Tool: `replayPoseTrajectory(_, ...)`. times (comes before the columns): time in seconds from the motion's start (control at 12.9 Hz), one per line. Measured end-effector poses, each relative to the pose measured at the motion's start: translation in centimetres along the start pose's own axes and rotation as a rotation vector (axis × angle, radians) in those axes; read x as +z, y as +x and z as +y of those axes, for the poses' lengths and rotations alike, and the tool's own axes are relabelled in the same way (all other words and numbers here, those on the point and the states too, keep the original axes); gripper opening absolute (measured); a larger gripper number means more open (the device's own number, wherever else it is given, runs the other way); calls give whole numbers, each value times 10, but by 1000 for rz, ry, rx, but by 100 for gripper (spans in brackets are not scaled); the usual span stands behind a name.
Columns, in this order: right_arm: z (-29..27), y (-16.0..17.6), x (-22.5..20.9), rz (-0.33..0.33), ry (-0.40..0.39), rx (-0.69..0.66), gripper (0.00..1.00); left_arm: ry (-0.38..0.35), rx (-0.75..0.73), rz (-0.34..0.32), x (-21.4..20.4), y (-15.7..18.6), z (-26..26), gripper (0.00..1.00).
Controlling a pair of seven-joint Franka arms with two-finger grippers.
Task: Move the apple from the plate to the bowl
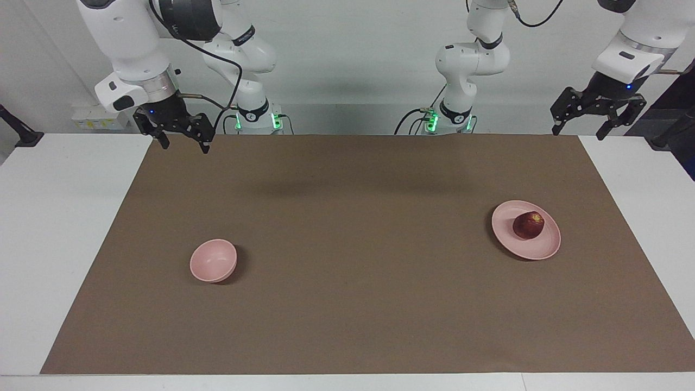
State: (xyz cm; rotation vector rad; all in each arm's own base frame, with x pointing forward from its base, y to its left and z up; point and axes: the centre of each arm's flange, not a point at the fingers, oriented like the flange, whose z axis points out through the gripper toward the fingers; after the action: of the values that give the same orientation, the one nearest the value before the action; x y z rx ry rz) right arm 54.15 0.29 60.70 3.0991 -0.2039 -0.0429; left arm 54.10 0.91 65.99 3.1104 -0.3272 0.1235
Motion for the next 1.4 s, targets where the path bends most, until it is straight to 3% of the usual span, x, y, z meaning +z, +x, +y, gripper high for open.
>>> replayPoseTrajectory(0.47,0,0,0,0,0,0,100,4,27,9,84,12,-6,100)
replayPoseTrajectory(1.09,0,0,0,0,0,0,100,12,30,4,228,-12,-34,100)
replayPoseTrajectory(1.4,2,1,0,3,1,4,100,18,3,7,276,-11,-42,100)
